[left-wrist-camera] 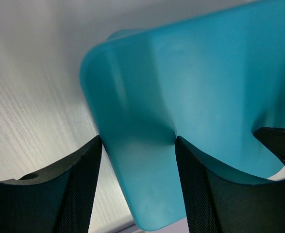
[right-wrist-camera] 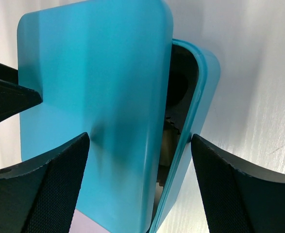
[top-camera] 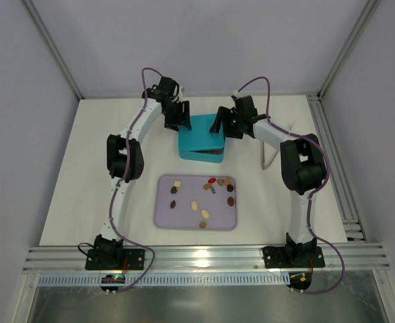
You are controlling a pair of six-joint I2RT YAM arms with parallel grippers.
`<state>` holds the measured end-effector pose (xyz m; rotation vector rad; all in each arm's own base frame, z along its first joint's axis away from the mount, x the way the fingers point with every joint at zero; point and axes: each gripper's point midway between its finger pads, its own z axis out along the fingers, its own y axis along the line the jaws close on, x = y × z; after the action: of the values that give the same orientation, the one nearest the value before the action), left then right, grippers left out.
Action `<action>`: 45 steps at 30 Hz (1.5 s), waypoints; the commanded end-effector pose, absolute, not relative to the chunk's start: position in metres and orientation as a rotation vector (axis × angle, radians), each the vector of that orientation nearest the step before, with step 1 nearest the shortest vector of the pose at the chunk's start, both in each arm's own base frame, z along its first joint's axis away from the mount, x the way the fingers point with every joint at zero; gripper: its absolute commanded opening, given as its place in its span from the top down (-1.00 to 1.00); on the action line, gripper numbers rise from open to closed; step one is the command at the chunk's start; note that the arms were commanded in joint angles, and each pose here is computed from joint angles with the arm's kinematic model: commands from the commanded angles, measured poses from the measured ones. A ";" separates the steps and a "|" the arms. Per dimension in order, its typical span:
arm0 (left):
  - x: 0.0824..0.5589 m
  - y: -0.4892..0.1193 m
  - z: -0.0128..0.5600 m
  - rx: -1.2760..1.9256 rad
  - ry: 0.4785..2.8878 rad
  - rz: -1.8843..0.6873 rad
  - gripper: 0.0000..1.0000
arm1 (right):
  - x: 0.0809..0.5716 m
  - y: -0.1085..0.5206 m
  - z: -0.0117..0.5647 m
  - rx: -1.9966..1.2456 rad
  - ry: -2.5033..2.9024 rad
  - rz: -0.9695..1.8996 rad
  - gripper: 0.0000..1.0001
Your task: Pack the chocolate
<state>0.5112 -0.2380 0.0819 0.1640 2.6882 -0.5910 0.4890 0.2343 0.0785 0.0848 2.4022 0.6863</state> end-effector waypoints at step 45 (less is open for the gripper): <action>0.458 -0.242 0.079 0.387 2.742 -0.342 -0.54 | 0.487 0.265 0.112 -0.069 2.340 0.795 -0.85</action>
<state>0.4719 -0.2414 0.0819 0.3727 2.7060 -0.3444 0.4816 0.2503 0.0853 -0.0165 2.4077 0.7402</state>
